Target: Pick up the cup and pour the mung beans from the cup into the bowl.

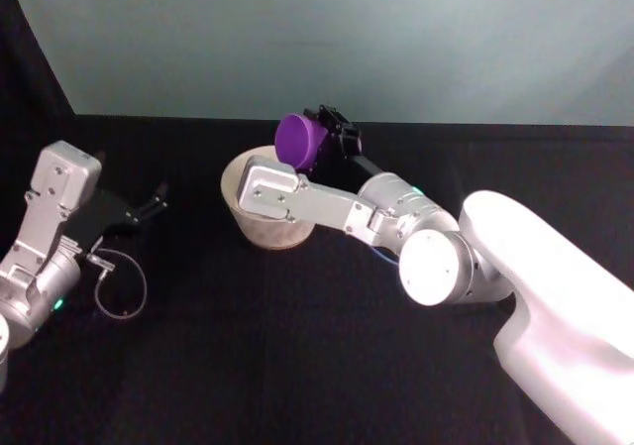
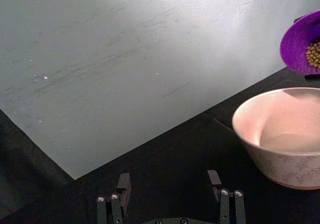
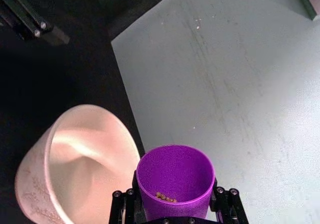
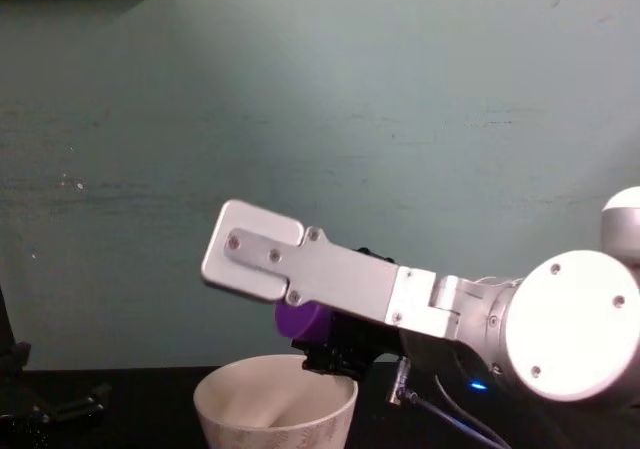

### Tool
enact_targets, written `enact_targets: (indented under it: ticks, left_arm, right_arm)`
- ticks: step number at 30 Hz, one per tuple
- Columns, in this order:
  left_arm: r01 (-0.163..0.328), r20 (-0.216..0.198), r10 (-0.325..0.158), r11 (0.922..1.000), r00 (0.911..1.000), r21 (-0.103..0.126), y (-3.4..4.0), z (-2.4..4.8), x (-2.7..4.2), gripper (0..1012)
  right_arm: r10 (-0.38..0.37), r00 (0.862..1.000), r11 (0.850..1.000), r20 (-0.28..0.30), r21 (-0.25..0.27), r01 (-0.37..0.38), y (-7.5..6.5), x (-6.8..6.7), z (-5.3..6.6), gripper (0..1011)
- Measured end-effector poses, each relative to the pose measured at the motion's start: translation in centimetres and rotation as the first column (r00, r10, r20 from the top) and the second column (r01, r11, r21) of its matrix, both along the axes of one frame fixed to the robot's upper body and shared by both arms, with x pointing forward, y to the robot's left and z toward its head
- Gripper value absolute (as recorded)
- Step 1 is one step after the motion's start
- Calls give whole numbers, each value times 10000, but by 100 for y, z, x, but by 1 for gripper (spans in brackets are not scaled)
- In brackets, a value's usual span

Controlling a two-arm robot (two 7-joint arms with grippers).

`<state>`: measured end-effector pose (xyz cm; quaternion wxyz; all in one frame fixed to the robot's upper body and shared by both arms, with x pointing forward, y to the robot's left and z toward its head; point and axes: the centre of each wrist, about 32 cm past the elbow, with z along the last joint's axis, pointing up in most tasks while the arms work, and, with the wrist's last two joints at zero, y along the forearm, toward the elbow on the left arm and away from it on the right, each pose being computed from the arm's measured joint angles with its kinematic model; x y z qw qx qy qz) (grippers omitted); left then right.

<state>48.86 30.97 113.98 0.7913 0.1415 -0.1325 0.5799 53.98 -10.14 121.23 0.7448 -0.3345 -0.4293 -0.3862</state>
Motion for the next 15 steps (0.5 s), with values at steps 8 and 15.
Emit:
enact_targets:
  ticks: [8, 15]
  left_arm:
    - [0, 0, 0, 10000, 10000, -1, 0, 0, 0, 1000]
    - [0, 0, 0, 10000, 10000, -1, 0, 0, 0, 1000]
  right_arm:
    - [75, 9990, 9973, 442, -739, -42, 49, 30, 6, 734]
    - [89, 9967, 9898, 805, -1422, 27, 98, 16, -9, 734]
